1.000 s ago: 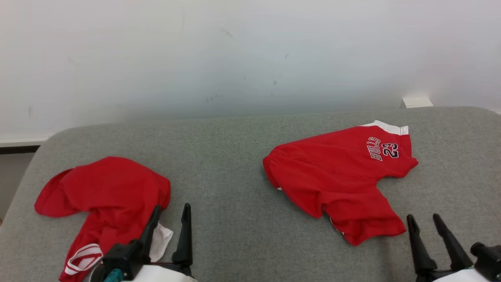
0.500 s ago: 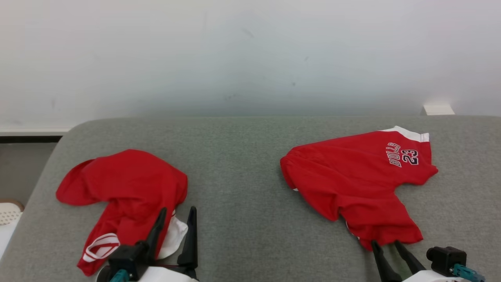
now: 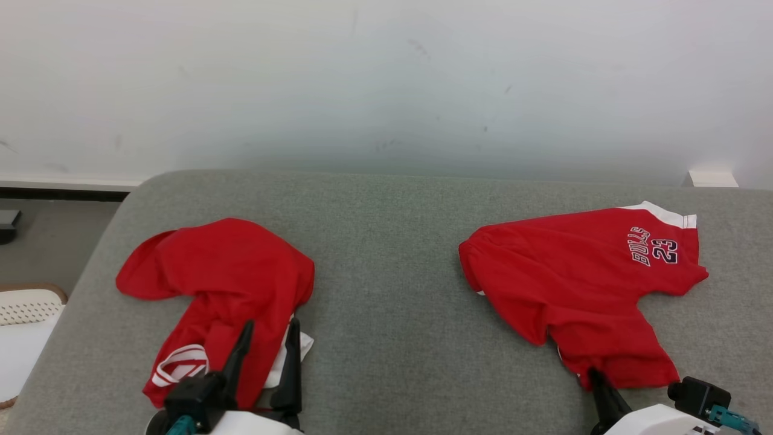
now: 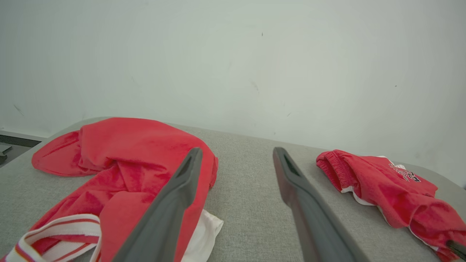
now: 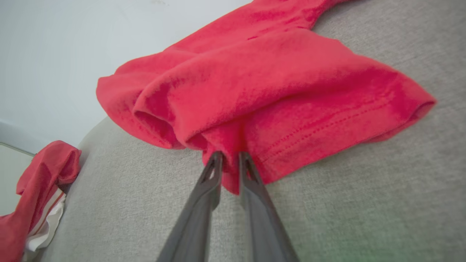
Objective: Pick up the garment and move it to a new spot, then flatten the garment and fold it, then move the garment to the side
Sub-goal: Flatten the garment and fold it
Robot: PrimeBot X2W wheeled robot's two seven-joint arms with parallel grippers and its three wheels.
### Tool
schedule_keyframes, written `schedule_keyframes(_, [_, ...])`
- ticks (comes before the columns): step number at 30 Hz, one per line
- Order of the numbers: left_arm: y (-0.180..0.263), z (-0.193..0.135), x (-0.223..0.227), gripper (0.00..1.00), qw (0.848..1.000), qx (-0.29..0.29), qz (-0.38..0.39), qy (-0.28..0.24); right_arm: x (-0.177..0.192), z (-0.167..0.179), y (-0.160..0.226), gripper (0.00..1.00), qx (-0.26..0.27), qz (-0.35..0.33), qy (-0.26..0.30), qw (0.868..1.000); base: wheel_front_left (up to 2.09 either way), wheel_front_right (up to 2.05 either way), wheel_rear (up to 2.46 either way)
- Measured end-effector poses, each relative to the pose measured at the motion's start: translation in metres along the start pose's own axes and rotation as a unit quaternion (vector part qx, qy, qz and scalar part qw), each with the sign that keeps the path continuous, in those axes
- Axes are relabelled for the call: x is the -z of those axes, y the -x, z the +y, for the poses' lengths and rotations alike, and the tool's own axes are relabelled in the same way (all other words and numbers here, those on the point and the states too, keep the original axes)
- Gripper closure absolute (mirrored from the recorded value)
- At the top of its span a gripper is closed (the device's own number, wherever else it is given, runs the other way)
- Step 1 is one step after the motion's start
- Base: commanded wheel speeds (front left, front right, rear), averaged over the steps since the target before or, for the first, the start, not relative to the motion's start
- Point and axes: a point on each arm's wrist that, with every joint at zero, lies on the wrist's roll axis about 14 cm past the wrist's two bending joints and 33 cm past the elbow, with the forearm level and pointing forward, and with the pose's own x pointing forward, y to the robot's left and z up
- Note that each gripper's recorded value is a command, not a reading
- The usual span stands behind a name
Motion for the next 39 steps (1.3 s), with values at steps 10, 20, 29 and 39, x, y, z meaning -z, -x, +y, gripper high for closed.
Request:
schedule_keyframes(10, [-0.004,-0.006,0.003,0.00,1.000,0.009,0.004,0.000,-0.034,-0.002,0.005,1.00,-0.012,-0.037,-0.056,0.998,0.00,0.00,0.00])
schedule_keyframes(20, [-0.010,-0.015,0.012,0.00,1.000,0.024,0.015,0.002,-0.091,-0.017,0.018,1.00,-0.033,-0.027,-0.025,0.999,0.00,0.00,0.00])
schedule_keyframes(29, [-0.023,-0.013,0.029,0.00,0.999,0.024,0.037,0.000,-0.156,-0.065,0.000,1.00,0.030,-0.011,0.043,0.999,0.00,0.00,0.00])
schedule_keyframes(39, [-0.036,0.002,0.043,0.00,0.999,0.002,0.051,-0.006,-0.135,-0.099,-0.053,0.00,0.098,0.057,0.052,0.992,0.00,0.00,0.00])
